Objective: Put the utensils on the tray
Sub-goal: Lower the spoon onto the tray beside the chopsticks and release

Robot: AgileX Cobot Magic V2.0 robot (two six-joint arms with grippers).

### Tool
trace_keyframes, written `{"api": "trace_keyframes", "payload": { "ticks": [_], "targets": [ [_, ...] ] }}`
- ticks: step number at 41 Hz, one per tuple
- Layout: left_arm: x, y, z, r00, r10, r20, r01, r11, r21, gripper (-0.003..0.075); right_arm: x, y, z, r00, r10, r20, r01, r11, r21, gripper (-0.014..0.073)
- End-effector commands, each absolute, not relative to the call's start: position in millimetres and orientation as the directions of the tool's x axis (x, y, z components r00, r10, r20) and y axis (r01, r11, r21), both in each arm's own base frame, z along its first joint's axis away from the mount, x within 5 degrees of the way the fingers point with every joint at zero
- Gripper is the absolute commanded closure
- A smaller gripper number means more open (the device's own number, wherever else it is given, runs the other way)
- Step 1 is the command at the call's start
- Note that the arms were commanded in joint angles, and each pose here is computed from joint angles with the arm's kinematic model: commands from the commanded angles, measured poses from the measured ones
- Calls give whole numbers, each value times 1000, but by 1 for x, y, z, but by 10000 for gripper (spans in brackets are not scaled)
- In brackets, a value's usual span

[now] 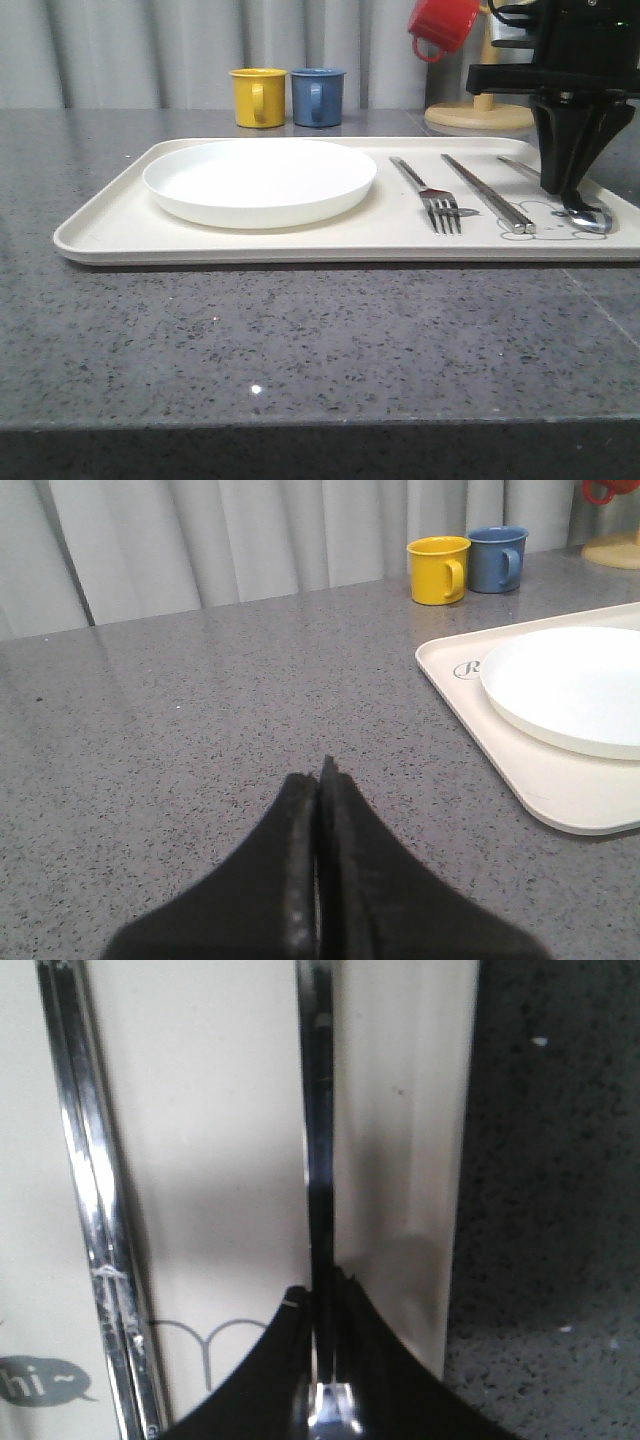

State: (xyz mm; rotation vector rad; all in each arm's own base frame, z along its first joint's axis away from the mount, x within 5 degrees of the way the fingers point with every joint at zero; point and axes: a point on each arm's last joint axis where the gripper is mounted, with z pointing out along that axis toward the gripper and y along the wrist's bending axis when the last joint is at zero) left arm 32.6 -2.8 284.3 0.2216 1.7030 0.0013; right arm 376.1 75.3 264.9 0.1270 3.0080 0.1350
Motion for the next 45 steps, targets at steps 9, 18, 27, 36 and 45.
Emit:
{"api": "trace_keyframes", "payload": {
  "ticks": [9,18,27,36,45],
  "targets": [
    [32,-3,299,-33,124,-992,134,984,119,738,360,71,307,-976,90,-197,69,992,108,349],
    [32,-3,299,-33,124,-992,134,984,119,738,337,65,350,-942,70,-328,34,993,113,351],
    [32,-3,299,-33,124,-992,134,984,119,738,308,59,391,-888,5,-461,-47,994,103,411],
    [32,-3,299,-33,124,-992,134,984,119,738,283,54,413,-817,-22,-576,-94,991,96,671],
    [32,-3,299,-33,124,-992,134,984,119,738,249,47,418,-669,-6,-743,-115,989,95,665]
  ]
}}
